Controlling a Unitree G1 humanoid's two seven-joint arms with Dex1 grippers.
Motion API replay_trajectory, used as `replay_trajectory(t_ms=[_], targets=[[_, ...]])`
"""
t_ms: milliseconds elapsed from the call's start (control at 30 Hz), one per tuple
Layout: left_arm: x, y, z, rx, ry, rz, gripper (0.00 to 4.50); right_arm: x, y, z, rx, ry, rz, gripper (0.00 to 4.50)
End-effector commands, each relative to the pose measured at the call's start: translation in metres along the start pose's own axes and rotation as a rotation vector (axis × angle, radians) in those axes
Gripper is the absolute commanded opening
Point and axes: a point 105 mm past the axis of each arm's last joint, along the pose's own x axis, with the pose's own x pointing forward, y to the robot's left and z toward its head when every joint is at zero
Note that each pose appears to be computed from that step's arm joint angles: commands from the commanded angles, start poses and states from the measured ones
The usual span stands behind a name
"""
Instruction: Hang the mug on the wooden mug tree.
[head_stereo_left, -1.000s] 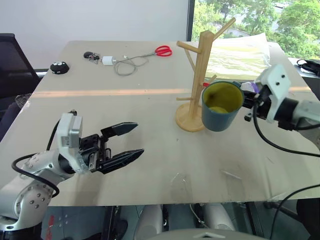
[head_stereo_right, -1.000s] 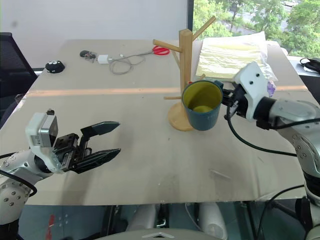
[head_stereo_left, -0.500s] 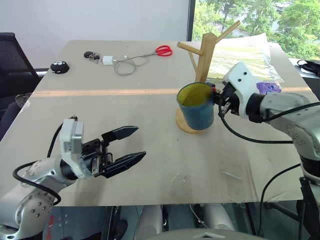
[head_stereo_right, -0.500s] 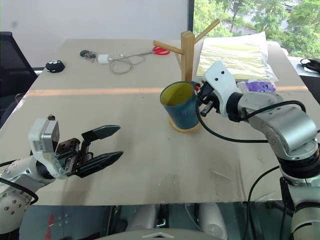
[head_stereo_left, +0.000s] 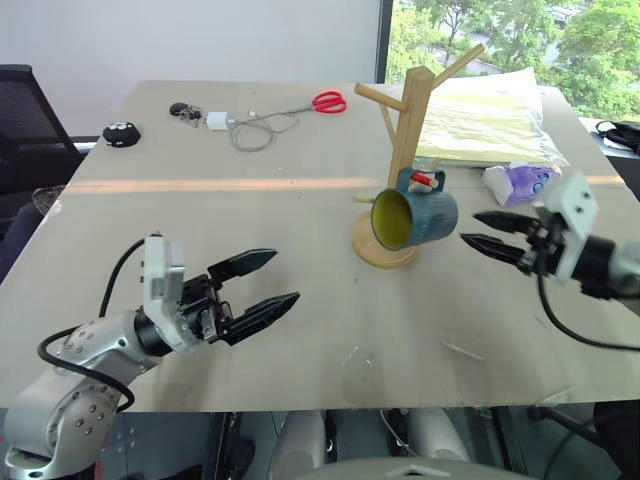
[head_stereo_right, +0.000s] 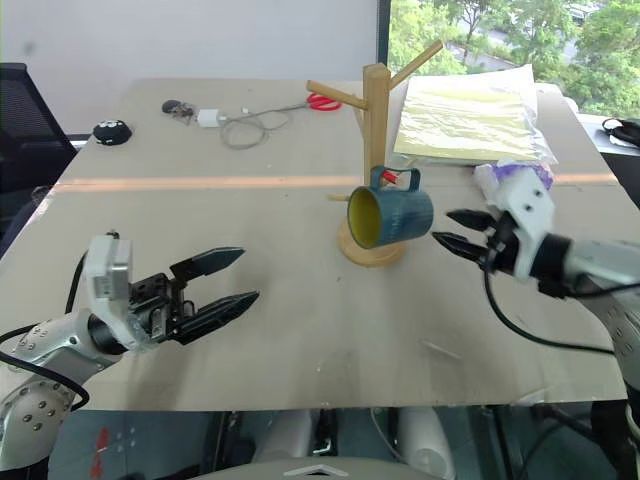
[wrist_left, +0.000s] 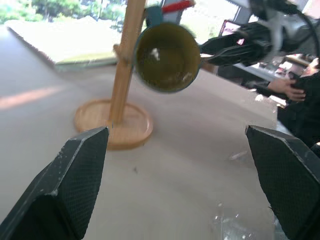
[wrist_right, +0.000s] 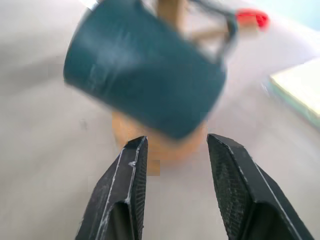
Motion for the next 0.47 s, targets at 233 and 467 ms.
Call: replay_trajectory(t_ms=[233,467], targets=[[-0.046,0.023,-0.034,0.038,0.149,0.12,4.5,-0.062,0.006,-0.073,0.081,0.132,-0.09,4.04],[-0.044,0.026,-0.044,0.033,0.197,0.117,4.5,-0.055,0.012,-0.078,0.046,0.127,-0.103,4.45]])
